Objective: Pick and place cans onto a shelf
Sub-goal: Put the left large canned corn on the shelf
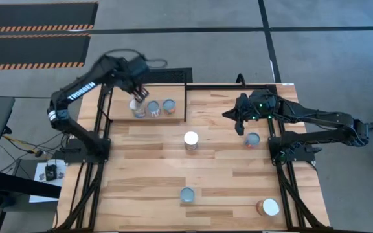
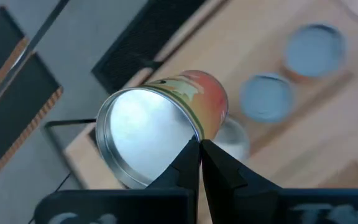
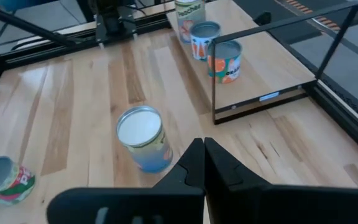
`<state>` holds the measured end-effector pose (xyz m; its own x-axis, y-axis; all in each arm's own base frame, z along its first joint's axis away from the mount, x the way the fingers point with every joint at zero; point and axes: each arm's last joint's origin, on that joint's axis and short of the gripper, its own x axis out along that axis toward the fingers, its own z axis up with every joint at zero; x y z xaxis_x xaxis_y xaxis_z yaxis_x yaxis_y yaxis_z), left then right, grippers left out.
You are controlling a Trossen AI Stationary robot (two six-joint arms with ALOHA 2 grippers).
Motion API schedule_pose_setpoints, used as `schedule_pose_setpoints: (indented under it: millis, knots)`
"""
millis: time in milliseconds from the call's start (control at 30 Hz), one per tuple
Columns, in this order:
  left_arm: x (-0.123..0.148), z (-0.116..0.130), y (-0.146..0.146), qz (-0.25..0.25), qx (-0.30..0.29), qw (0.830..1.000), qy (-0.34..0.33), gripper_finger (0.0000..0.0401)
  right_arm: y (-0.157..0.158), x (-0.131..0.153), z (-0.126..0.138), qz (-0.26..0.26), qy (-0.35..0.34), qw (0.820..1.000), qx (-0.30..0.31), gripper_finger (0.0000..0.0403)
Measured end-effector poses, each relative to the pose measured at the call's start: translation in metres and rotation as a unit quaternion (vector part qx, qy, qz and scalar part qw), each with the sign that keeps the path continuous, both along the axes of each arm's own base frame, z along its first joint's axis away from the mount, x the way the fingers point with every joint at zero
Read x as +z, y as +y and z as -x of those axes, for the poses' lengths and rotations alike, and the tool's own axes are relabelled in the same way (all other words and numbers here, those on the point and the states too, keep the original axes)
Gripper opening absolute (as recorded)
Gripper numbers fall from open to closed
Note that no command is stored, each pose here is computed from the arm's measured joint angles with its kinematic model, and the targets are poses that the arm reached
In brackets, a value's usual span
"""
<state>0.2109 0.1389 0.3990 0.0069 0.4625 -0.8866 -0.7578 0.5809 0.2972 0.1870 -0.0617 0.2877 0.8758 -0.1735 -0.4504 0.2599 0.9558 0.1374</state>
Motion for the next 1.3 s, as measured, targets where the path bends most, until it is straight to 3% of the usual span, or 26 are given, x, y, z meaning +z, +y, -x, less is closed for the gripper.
schedule_pose_setpoints:
  millis: [167, 300, 533, 700, 1033, 1300]
  knots:
    - [0.004, 0.024, 0.03, 0.005, 0.053, 0.999, -0.004, 0.0, 0.0, 0.0, 0.0, -0.007, -0.001, 1.0, -0.005, 0.0012]
    - [-0.009, 0.035, 0.041, 0.03, 0.084, 0.996, 0.008, 0.0, 0.0, 0.0, 0.0, -0.015, -0.003, 1.0, -0.008, 0.0012]
    - [-0.048, 0.062, 0.021, 0.085, 0.124, 0.988, 0.032, 0.0, 0.0, 0.0, 0.0, -0.014, -0.003, 1.0, -0.009, 0.0012]
    - [-0.071, 0.077, 0.003, 0.117, 0.142, 0.983, 0.011, 0.0, 0.0, 0.0, 0.0, -0.007, -0.001, 1.0, -0.007, 0.0012]
    - [-0.09, 0.065, 0.011, 0.125, 0.138, 0.983, 0.006, 0.0, 0.0, 0.0, 0.0, -0.005, -0.001, 1.0, -0.006, 0.0012]
    - [-0.106, 0.053, 0.023, 0.146, 0.125, 0.98, 0.04, 0.0, 0.0, 0.0, 0.0, -0.005, -0.001, 1.0, -0.006, 0.0012]
